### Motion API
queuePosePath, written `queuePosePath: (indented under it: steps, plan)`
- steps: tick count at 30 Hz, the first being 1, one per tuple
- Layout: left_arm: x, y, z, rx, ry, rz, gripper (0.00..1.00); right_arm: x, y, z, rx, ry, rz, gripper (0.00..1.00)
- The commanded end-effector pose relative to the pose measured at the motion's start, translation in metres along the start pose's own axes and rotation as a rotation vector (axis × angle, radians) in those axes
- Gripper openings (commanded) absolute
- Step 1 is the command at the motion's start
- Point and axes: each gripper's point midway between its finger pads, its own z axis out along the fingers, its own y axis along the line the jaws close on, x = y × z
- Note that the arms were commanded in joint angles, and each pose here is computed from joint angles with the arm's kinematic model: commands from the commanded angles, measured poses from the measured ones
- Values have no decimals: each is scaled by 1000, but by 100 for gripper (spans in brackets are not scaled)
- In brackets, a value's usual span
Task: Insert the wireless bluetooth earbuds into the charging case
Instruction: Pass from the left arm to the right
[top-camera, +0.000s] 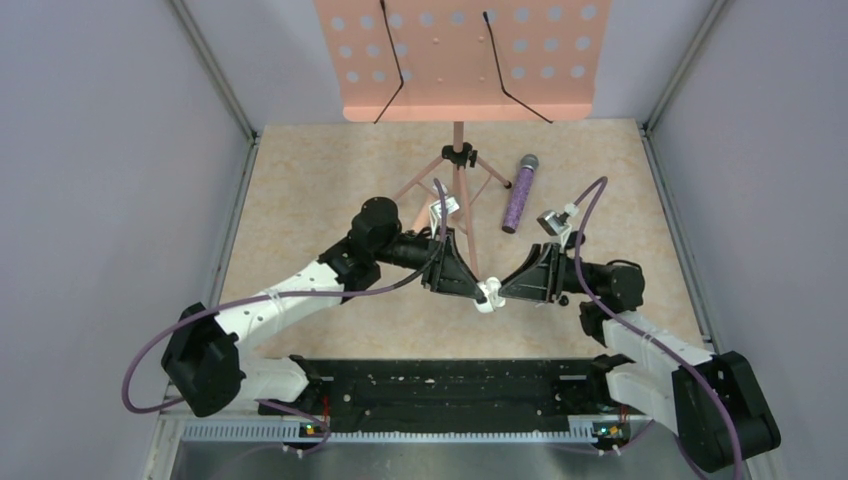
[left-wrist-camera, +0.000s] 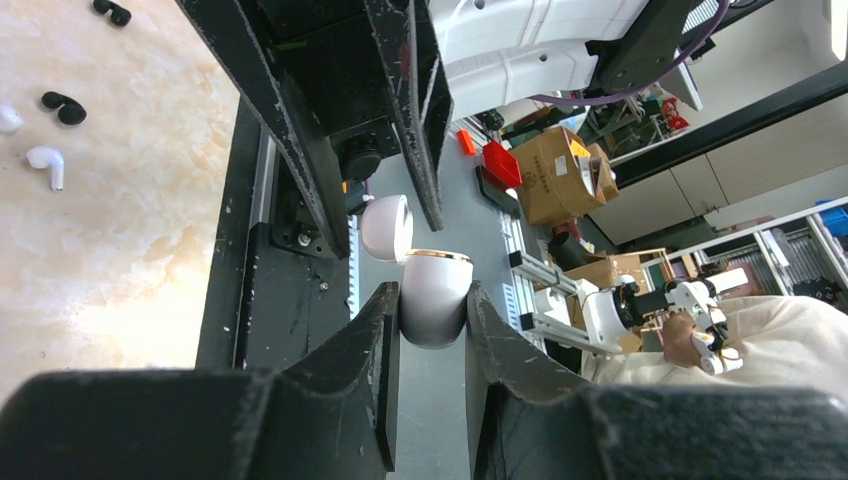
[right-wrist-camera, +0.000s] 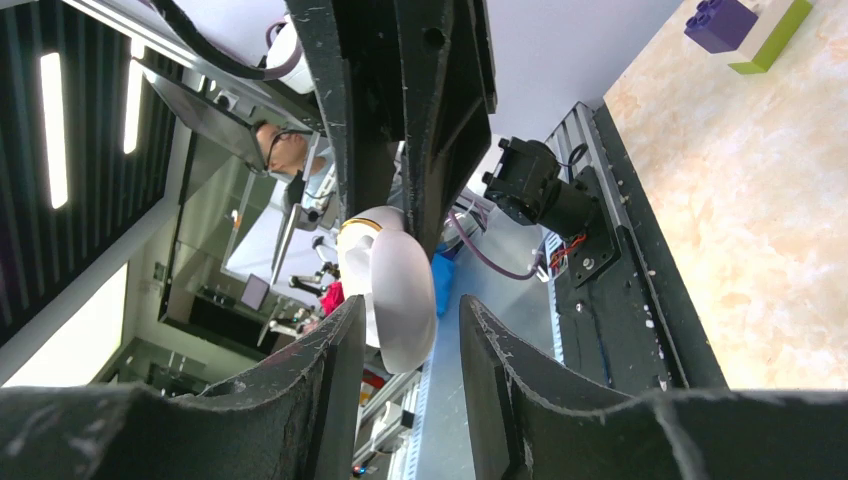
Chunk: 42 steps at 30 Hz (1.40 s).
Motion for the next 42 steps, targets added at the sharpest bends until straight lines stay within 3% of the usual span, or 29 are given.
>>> queuePosePath:
  steps: [1, 4, 6, 13, 19, 25, 33, 42]
  plan:
    - [-13, -11, 2, 38, -22, 72, 0, 0, 17, 2, -54, 10, -84, 40]
    - [-13, -12, 2, 44, -17, 89, 0, -1, 19, 2, -58, 14, -78, 56]
    - [-9, -12, 1, 45, -1, 109, 0, 0, 23, 2, -68, 17, -73, 61]
    - [-6, -21, -6, 55, 35, 186, 0, 9, 20, -1, -77, 48, -38, 65]
    - [-9, -15, -6, 19, 22, 159, 0, 4, 21, 0, -96, 19, -28, 65]
    - [-30, -6, -10, -90, -109, 106, 0, -15, 16, 5, -44, -81, -43, 69]
    - [-44, -8, -16, -137, -203, 90, 0, -45, -14, 1, 295, -204, -108, 72]
    - [-67, -1, -49, -296, -484, 259, 0, -57, -20, -7, 368, -338, 20, 75]
